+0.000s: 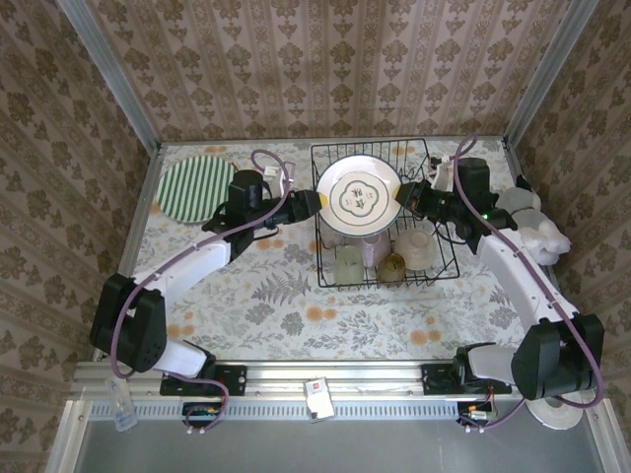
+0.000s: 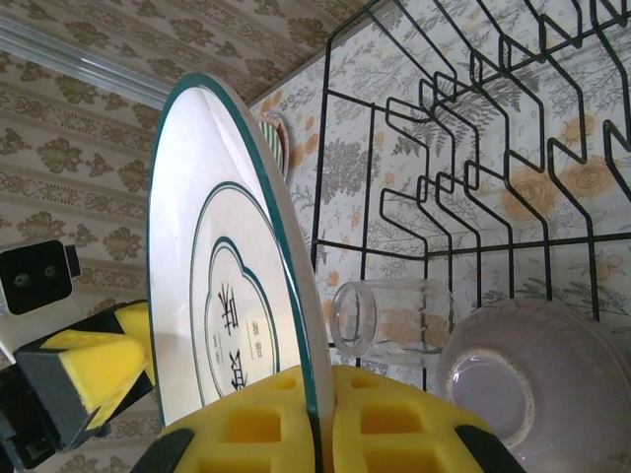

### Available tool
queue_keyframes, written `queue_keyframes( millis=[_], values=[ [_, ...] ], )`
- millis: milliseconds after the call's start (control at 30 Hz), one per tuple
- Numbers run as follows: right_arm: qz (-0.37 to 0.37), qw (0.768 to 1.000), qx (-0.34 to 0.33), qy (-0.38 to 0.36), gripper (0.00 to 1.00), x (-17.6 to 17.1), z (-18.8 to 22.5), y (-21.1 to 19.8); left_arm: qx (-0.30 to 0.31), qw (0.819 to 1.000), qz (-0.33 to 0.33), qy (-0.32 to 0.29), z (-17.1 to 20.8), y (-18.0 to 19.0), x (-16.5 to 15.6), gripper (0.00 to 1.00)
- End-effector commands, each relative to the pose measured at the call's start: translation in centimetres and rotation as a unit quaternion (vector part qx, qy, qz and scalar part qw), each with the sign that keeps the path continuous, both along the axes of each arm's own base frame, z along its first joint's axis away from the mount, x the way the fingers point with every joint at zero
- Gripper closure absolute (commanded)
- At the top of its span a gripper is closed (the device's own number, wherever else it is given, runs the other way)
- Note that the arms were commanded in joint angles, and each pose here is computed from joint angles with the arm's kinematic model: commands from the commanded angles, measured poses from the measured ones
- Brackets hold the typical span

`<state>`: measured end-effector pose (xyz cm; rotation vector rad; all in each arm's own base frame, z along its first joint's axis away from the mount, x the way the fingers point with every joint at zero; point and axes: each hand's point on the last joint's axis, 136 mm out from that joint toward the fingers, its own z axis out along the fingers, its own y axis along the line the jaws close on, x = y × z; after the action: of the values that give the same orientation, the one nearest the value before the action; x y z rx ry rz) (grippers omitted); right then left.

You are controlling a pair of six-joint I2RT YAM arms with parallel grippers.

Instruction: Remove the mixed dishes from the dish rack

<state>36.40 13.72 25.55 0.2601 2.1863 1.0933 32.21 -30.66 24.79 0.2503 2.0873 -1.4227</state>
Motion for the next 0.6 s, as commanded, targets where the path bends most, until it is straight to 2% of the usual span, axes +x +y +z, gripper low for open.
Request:
queue_keyframes(
  millis=[0, 67, 200, 467, 567],
  values=[
    [0.030, 0.999, 0.018, -0.040, 1.00, -0.8, 2.4, 1.1, -0.017, 1.000, -0.001, -0.019, 1.8, -0.7, 0.5, 0.64],
    [0.033, 0.998, 0.019, -0.042, 1.00, -0.8, 2.5, 1.4, -0.022, 1.000, -0.004, -0.017, 1.7, -0.8, 0.5, 0.65],
    [0.036, 0.998, 0.018, -0.041, 1.00, -0.8, 2.5, 1.6, -0.030, 0.999, -0.005, -0.016, 2.0, -1.0, 0.6, 0.73],
    [0.043, 0.998, 0.020, -0.042, 1.00, -0.7, 2.6, 2.0, -0.043, 0.999, -0.001, -0.012, 2.3, -0.8, 0.3, 1.00],
    [0.049, 0.998, 0.024, -0.044, 1.00, -0.7, 2.7, 2.3, -0.050, 0.999, 0.001, -0.007, 2.1, -0.7, 0.2, 1.00]
  ],
)
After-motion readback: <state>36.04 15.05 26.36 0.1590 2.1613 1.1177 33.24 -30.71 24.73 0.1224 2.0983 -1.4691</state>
